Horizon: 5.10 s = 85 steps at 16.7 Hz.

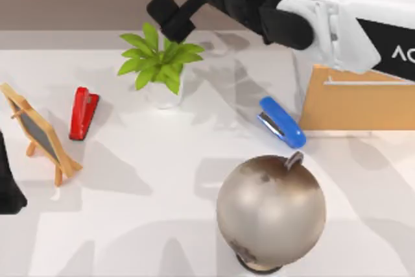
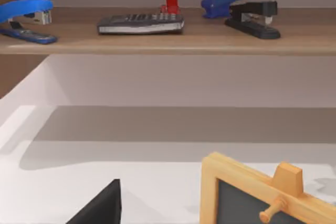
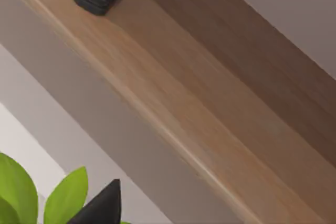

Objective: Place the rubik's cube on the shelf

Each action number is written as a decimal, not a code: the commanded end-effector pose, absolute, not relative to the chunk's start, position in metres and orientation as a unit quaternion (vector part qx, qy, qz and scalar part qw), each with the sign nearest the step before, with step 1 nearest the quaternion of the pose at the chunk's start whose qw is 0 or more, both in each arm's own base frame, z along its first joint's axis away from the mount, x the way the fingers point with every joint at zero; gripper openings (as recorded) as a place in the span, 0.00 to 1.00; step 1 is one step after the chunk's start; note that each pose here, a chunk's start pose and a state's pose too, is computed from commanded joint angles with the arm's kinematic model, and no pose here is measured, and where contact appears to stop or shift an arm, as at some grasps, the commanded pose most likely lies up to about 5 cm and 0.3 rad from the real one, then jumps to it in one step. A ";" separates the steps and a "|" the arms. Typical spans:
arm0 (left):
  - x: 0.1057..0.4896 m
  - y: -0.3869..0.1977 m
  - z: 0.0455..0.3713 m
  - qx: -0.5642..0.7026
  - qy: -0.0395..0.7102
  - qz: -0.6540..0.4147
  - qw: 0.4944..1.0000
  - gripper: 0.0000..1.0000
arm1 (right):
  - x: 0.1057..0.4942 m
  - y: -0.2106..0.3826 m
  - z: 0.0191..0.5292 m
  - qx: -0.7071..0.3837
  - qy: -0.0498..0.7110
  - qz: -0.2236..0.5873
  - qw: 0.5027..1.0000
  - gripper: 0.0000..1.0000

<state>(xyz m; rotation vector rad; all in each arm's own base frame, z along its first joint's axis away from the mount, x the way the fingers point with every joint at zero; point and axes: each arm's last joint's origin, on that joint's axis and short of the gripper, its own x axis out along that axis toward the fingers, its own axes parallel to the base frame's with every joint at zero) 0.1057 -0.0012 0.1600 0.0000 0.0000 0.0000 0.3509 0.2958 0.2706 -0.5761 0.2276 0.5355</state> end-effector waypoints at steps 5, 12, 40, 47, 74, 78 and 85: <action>0.106 -0.001 0.160 0.000 0.000 0.000 1.000 1.00 | 0.383 0.265 0.301 -0.204 0.350 0.227 0.886 1.00; 0.106 -0.001 0.160 0.000 0.000 0.000 1.000 1.00 | 0.455 0.130 0.262 -0.061 0.612 0.052 0.787 1.00; 0.106 -0.001 0.160 0.000 0.000 0.000 1.000 1.00 | 0.488 0.072 0.172 0.012 0.671 -0.013 0.741 1.00; 0.106 -0.001 0.160 0.000 0.000 0.000 1.000 1.00 | 0.488 0.072 0.172 0.012 0.671 -0.013 0.741 0.62; 0.106 -0.001 0.160 0.000 0.000 0.000 1.000 1.00 | 0.471 0.069 0.202 0.027 0.701 -0.056 0.710 0.00; 0.106 -0.001 0.160 0.000 0.000 0.000 1.000 1.00 | 0.480 0.072 0.205 0.030 0.688 -0.027 0.725 0.00; 0.106 -0.001 0.160 0.000 0.000 0.000 1.000 1.00 | 0.486 0.072 0.203 0.013 0.673 -0.014 0.739 0.00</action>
